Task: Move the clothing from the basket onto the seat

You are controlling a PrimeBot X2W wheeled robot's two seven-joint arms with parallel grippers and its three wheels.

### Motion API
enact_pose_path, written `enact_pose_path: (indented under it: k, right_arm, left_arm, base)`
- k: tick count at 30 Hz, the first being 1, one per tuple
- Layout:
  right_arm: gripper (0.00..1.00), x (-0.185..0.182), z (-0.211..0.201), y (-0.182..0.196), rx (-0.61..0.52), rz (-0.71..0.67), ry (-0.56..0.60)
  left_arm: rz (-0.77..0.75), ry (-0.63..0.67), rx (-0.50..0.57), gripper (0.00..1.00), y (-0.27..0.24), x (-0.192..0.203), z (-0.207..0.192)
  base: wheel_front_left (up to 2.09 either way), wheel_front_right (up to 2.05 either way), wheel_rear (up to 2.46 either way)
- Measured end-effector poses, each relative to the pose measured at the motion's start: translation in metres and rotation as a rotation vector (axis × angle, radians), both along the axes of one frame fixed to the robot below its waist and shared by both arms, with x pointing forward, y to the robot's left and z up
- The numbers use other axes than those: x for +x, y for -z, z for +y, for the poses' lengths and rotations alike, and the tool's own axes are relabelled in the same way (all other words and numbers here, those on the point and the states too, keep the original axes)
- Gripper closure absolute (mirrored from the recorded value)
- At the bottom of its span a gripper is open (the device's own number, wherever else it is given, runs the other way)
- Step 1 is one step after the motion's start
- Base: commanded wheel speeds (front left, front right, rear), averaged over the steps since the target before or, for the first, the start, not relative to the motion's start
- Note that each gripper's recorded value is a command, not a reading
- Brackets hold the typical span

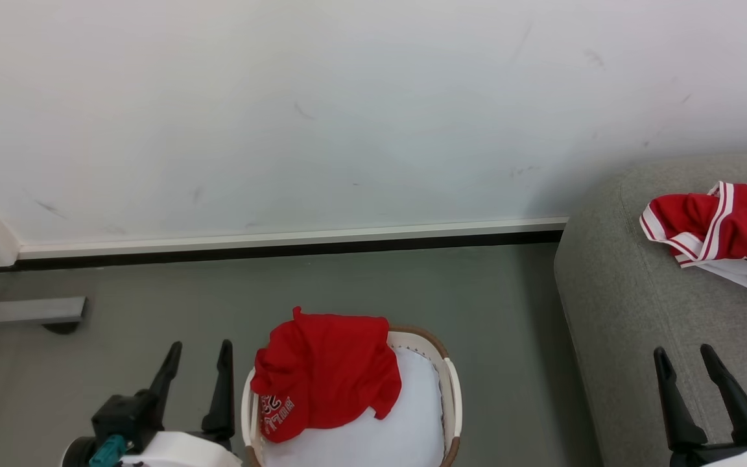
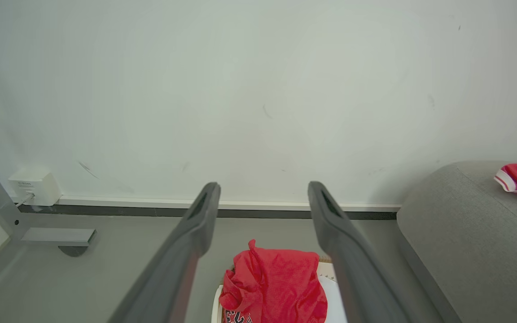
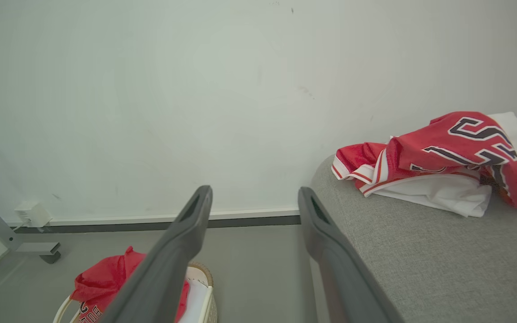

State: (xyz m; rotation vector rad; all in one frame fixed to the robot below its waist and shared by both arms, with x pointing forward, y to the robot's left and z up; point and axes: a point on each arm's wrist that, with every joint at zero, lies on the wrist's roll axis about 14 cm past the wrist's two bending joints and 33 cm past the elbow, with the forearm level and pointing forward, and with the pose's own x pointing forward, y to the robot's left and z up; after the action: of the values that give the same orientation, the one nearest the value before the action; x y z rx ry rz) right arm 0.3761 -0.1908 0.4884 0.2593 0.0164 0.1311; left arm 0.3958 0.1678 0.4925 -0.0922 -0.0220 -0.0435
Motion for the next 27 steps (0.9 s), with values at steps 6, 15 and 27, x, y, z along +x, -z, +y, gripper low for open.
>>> enact_pose_path:
  k: [6, 15, 27]
  right_arm:
    - [0.0, 0.009, 0.007, -0.006, 0.001, -0.026, -0.021]
    - [0.0, 0.011, 0.01, -0.007, -0.001, -0.032, -0.035]
    - [0.0, 0.019, 0.008, -0.017, -0.003, -0.064, -0.036]
  left_arm:
    - [-0.006, 0.012, -0.004, 0.0, 0.0, 0.0, -0.003]
    - [-0.011, 0.004, -0.001, 0.0, -0.001, -0.001, 0.001]
    - [-0.017, 0.056, 0.008, 0.0, -0.001, 0.01, -0.012]
  base:
    - [0.0, 0.0, 0.0]
    - [0.0, 0.0, 0.0]
    - [0.0, 0.0, 0.0]
